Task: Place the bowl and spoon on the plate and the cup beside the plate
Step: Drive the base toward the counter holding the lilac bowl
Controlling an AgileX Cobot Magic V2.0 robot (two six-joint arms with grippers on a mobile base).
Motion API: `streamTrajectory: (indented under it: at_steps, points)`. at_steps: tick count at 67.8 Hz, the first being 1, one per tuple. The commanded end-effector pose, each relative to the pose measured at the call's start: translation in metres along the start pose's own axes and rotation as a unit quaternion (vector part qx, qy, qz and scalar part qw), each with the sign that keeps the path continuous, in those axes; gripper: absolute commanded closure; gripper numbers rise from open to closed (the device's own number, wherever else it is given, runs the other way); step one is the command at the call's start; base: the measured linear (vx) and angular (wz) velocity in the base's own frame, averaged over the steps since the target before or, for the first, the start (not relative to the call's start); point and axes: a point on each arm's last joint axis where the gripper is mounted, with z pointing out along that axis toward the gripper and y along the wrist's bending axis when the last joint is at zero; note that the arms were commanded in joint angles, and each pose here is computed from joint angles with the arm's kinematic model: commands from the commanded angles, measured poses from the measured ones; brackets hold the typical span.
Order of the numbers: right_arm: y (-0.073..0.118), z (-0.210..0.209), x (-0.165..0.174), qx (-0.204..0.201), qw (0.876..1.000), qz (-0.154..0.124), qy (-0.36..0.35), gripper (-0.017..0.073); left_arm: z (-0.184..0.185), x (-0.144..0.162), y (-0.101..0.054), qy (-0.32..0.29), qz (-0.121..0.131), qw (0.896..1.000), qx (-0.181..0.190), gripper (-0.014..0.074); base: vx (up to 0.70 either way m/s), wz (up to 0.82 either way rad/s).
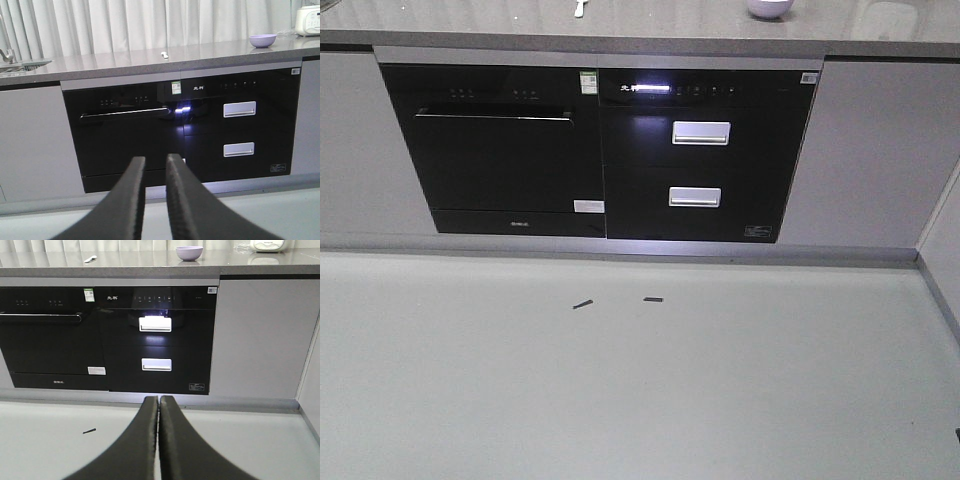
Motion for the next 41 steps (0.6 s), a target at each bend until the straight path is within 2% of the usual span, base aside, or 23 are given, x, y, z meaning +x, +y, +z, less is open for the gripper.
streamTrajectory:
  at_steps: [1, 41]
  points:
    - [-0.0001, -0.0007, -0.0059, 0.001, 0.999, -0.006, -0.041, 0.0562, -0.0019, -0.0097, 0.0011, -0.046, -0.004, 0.999, -0.006, 0.0482, 0.17, -0.05]
    - [-0.0001, -0.0007, -0.0059, 0.001, 0.999, -0.006, -0.041, 0.0562, -0.0019, -0.0097, 0.0011, -0.046, -0.004, 0.999, -0.006, 0.0482, 0.18, -0.03]
